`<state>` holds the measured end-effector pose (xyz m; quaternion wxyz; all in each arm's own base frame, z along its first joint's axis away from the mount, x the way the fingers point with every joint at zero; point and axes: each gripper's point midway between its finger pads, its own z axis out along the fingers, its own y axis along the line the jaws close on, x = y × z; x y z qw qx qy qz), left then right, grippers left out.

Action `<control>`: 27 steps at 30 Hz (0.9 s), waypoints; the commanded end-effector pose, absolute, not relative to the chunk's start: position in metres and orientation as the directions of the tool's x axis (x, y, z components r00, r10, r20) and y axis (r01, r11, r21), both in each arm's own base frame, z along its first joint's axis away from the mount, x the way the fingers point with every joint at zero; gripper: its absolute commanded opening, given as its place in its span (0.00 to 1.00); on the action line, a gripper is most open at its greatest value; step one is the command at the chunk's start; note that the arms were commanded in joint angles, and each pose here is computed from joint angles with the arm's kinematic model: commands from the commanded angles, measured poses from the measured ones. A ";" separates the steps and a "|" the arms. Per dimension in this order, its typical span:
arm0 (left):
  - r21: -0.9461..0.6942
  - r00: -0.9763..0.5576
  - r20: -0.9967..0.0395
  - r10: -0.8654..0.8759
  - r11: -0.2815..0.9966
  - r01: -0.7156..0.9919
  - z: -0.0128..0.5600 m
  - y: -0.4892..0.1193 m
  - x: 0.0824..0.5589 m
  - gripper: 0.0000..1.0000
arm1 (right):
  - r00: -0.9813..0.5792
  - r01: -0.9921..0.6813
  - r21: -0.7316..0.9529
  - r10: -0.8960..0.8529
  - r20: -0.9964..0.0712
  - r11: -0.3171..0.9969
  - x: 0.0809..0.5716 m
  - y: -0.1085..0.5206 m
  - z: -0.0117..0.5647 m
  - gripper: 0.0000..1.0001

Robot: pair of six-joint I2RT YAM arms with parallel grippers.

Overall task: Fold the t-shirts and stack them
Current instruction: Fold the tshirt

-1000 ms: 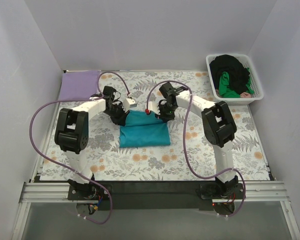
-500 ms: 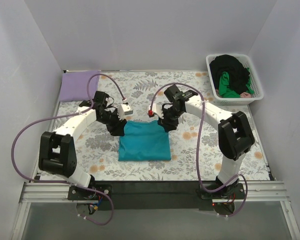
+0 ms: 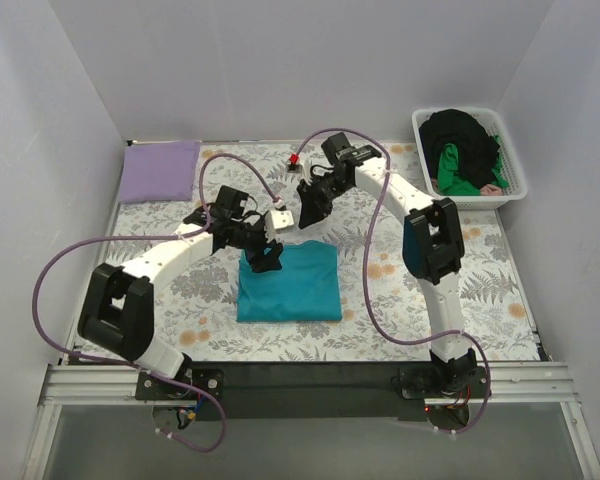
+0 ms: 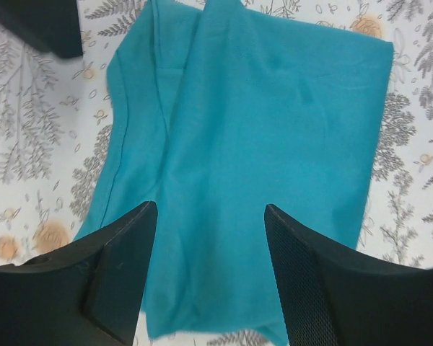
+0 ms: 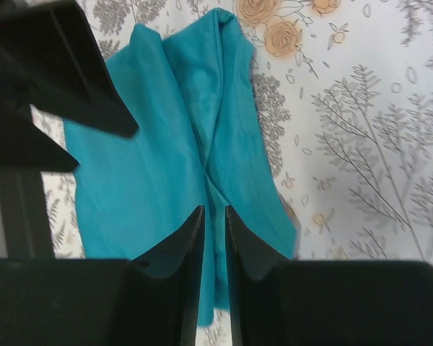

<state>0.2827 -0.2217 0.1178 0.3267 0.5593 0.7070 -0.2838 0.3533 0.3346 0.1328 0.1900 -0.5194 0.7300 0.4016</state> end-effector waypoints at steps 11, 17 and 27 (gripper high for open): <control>0.207 0.020 -0.776 0.630 0.226 0.952 0.082 -0.258 0.333 0.61 | -0.680 -0.670 0.723 -0.528 -0.509 0.166 0.347 0.373 0.078 0.18; 0.198 0.040 -0.764 0.644 0.175 0.965 0.067 -0.261 0.328 0.63 | -0.685 -0.661 0.725 -0.550 -0.477 0.194 0.339 0.376 0.057 0.18; 0.149 0.011 -0.752 0.659 0.153 0.977 0.047 -0.261 0.321 0.57 | -0.692 -0.650 0.710 -0.598 -0.405 0.271 0.329 0.370 0.014 0.14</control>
